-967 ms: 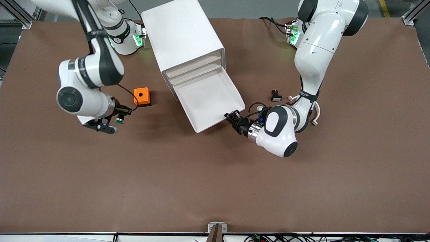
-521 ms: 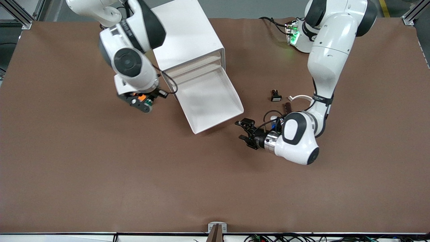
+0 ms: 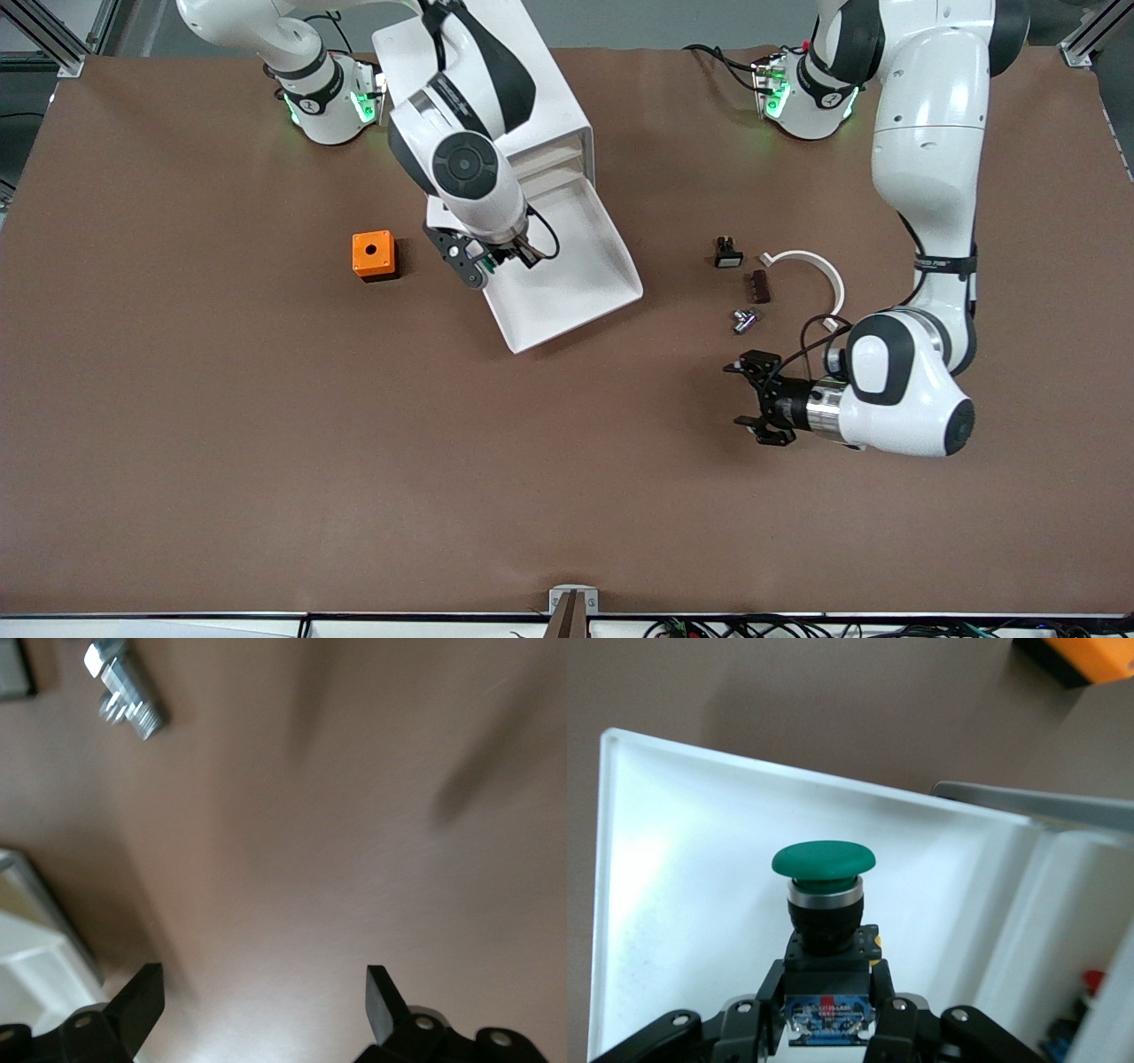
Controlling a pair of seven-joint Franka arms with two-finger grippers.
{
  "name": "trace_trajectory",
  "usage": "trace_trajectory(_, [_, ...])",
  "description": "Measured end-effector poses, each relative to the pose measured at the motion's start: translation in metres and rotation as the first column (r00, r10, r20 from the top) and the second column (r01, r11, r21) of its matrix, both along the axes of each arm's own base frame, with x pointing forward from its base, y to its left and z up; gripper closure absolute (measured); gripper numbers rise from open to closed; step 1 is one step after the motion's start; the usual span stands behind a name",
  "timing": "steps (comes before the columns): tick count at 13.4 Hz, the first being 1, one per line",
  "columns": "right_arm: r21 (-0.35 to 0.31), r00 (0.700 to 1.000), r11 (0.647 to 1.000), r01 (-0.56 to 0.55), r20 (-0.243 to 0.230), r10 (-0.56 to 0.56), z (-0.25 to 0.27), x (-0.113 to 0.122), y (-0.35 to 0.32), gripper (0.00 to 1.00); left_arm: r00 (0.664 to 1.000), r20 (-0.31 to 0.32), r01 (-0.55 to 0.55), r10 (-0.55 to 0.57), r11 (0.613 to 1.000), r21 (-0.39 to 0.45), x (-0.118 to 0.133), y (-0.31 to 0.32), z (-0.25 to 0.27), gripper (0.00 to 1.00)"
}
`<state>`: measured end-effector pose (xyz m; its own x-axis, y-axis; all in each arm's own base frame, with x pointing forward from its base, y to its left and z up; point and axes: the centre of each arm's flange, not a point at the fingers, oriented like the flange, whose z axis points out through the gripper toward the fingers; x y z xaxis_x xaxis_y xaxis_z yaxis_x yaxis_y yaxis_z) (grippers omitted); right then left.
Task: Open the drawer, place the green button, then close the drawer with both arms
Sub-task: 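Carry the button with the right gripper while the left gripper pulls the drawer open, then lower the button into the drawer and open the right gripper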
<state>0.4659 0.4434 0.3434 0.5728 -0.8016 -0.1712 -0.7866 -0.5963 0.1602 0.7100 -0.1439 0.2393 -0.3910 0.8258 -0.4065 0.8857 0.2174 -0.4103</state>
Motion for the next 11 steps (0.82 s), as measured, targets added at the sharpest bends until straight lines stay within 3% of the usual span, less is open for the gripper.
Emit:
trace_trajectory(6, [0.012, 0.994, 0.994, 0.108, 0.012, -0.108, -0.052, -0.005, 0.028, 0.59, 0.983, 0.151, 0.082, -0.101, 0.989, 0.125, 0.016, 0.101, 0.021, 0.00])
trace_trajectory(11, [0.018, 0.992, 0.993, 0.120, 0.025, -0.121, -0.060, -0.010, 0.039, 0.59, 0.953, 0.252, 0.121, -0.169, 0.973, 0.196, 0.024, 0.114, 0.089, 0.00])
